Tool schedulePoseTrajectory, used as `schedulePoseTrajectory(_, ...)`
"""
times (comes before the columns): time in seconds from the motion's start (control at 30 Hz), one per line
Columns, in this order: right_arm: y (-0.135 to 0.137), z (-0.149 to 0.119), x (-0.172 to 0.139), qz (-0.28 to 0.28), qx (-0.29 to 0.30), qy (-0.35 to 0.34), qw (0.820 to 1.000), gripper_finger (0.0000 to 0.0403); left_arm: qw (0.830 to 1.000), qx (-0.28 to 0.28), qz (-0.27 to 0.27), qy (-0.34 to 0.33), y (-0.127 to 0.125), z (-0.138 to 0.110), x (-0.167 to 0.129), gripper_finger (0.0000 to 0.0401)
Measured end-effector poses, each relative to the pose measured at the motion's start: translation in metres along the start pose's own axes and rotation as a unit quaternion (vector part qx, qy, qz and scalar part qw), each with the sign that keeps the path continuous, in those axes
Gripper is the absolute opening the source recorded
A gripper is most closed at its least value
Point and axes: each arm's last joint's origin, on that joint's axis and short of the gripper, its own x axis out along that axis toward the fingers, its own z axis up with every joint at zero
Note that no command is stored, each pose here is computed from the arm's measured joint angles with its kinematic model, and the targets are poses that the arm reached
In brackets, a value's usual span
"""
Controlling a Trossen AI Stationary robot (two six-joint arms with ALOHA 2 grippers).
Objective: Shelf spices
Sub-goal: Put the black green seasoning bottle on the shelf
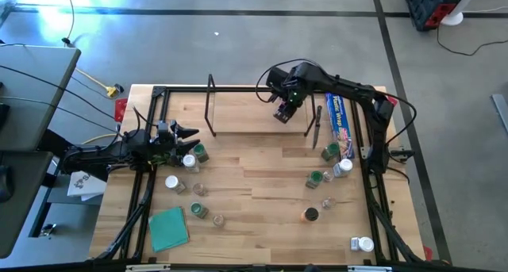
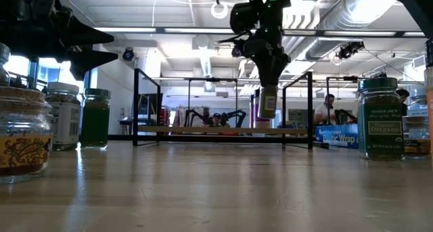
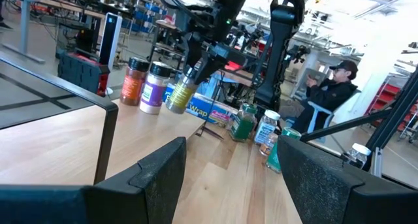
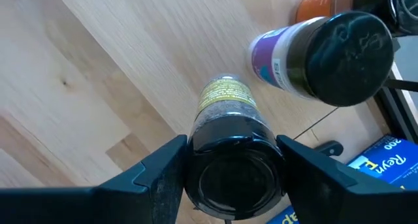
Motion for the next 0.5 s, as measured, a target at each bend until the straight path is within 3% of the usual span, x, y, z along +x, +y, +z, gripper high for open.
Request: schedulePoseTrajectory(0.5, 0.0001, -0.001, 0.0002, 0.003, -0.031, 0.005, 0.999, 0.0234, 1.0, 0.0, 0.0, 0.001, 0.0, -0.0001, 0.0, 0.0234)
